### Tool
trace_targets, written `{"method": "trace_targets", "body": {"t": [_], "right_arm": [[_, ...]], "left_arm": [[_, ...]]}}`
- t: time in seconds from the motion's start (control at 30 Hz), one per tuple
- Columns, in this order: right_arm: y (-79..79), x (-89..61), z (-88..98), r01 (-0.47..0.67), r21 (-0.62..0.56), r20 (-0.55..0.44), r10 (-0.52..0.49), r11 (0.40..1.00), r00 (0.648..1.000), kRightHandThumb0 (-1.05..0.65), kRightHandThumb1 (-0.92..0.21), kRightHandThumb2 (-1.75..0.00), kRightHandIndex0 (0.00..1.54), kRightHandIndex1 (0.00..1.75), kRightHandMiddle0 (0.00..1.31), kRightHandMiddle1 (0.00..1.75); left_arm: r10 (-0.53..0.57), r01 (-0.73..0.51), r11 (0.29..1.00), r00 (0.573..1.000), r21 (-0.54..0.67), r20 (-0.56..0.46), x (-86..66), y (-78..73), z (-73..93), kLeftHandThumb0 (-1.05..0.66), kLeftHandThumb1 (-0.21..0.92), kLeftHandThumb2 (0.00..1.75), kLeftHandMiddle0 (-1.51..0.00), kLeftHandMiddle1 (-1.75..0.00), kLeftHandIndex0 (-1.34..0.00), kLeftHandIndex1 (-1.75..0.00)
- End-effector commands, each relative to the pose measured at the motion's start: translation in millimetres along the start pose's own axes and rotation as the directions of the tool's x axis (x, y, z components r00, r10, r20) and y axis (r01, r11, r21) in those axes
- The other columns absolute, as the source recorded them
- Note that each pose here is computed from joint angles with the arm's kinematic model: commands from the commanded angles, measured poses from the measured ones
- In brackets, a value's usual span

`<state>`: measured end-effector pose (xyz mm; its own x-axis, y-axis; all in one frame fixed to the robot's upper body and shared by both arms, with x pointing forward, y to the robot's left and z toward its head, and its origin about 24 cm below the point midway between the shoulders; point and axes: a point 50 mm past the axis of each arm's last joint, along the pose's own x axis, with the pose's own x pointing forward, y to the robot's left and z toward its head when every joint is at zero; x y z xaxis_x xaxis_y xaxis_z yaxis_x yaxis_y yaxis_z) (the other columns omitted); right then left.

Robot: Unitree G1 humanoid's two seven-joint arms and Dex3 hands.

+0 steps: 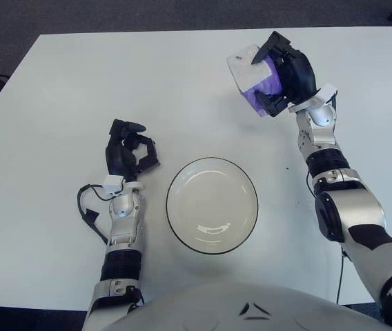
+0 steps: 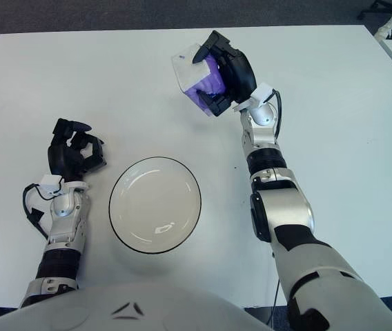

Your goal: Put the tissue paper into the plate.

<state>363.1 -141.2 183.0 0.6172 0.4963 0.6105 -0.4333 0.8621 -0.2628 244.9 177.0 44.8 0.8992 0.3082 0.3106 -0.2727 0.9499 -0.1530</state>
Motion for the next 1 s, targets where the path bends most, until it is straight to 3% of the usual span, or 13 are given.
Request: {"method": "trace_targets", "body": {"t": [0.0,0.1,0.23,0.27,0.4,0.47,0.5,0.53,0.6,0.63,0.73,0.87,0.97], "right_arm": [[2.9,0.2,11.8,-0.026,0.052,0.073,0.022,0.998,0.997,0.00,0.13,-1.75,1.01,1.54,0.74,1.75],[7.5,3.3,18.7,-0.048,0.044,0.097,0.044,0.998,0.994,0.00,0.14,-1.75,1.02,1.51,0.75,1.75],[9.0,1.1,19.3,-0.223,0.088,0.032,0.221,0.971,0.975,0.00,0.06,-1.64,0.97,1.44,0.73,1.75],[10.8,1.0,20.7,-0.236,0.097,0.038,0.233,0.967,0.972,0.00,0.07,-1.68,0.94,1.51,0.73,1.75],[69.2,-21.4,37.8,-0.108,-0.172,0.196,0.141,0.979,0.970,0.00,0.08,-1.73,0.90,1.66,0.71,1.75],[71.7,-18.8,36.1,-0.193,-0.022,0.186,0.193,0.981,0.963,0.00,0.07,-1.74,0.90,1.69,0.70,1.75],[58.4,-9.3,24.1,-0.323,0.267,0.117,0.302,0.908,0.946,0.00,0.07,-1.74,0.90,1.70,0.69,1.75],[53.2,-4.5,21.4,-0.416,0.468,0.150,0.394,0.780,0.907,-0.01,0.07,-1.74,0.91,1.69,0.68,1.75],[51.4,-5.2,33.7,-0.495,0.315,0.260,0.428,0.810,0.866,-0.01,0.06,-1.74,0.91,1.71,0.66,1.75],[60.7,-15.0,39.5,-0.424,0.099,0.253,0.389,0.900,0.886,-0.01,0.06,-1.74,0.91,1.71,0.66,1.75],[82.7,-33.3,48.9,-0.289,-0.172,0.260,0.326,0.942,0.909,-0.01,0.06,-1.74,0.90,1.73,0.66,1.75],[79.1,-25.6,42.4,-0.385,-0.076,0.191,0.393,0.920,0.900,-0.01,0.07,-1.75,0.91,1.71,0.67,1.75],[86.7,-23.7,44.7,-0.507,-0.004,0.171,0.500,0.862,0.849,0.00,0.08,-1.75,0.93,1.68,0.68,1.75]], "left_arm": [[0.068,-0.049,0.996,0.954,0.070,-0.293,-60.1,17.4,-49.5,-0.01,0.24,1.39,-0.68,-1.66,-0.46,-1.75],[0.064,-0.047,0.997,0.953,0.066,-0.295,-59.3,17.4,-49.5,-0.01,0.24,1.40,-0.68,-1.67,-0.46,-1.75],[0.062,-0.044,0.997,0.954,0.067,-0.294,-58.5,17.4,-49.5,-0.01,0.25,1.39,-0.67,-1.67,-0.45,-1.75],[0.062,-0.044,0.997,0.954,0.069,-0.293,-58.3,17.4,-49.5,-0.01,0.25,1.38,-0.67,-1.67,-0.45,-1.75],[0.061,-0.041,0.996,0.955,0.074,-0.292,-58.0,17.3,-49.6,-0.01,0.27,1.36,-0.65,-1.68,-0.44,-1.75],[0.059,-0.038,0.996,0.954,0.077,-0.294,-57.7,17.3,-49.8,-0.01,0.27,1.36,-0.65,-1.68,-0.43,-1.75],[0.058,-0.036,0.996,0.954,0.078,-0.294,-57.5,17.3,-49.7,-0.01,0.28,1.36,-0.65,-1.68,-0.43,-1.75],[0.057,-0.035,0.996,0.954,0.079,-0.294,-57.4,17.2,-49.8,-0.01,0.28,1.36,-0.64,-1.69,-0.43,-1.75],[0.055,-0.033,0.996,0.955,0.079,-0.293,-57.1,17.2,-49.6,-0.01,0.28,1.36,-0.64,-1.70,-0.43,-1.75],[0.054,-0.032,0.996,0.955,0.079,-0.293,-57.0,17.2,-49.6,-0.01,0.28,1.36,-0.64,-1.70,-0.43,-1.75],[0.051,-0.029,0.997,0.955,0.077,-0.293,-56.6,17.2,-49.6,-0.01,0.28,1.37,-0.63,-1.71,-0.43,-1.75],[0.049,-0.029,0.997,0.955,0.074,-0.292,-56.2,17.1,-49.5,-0.01,0.28,1.36,-0.64,-1.70,-0.43,-1.75],[0.050,-0.031,0.997,0.957,0.071,-0.286,-56.0,16.4,-48.8,-0.01,0.28,1.35,-0.65,-1.68,-0.43,-1.75]]}}
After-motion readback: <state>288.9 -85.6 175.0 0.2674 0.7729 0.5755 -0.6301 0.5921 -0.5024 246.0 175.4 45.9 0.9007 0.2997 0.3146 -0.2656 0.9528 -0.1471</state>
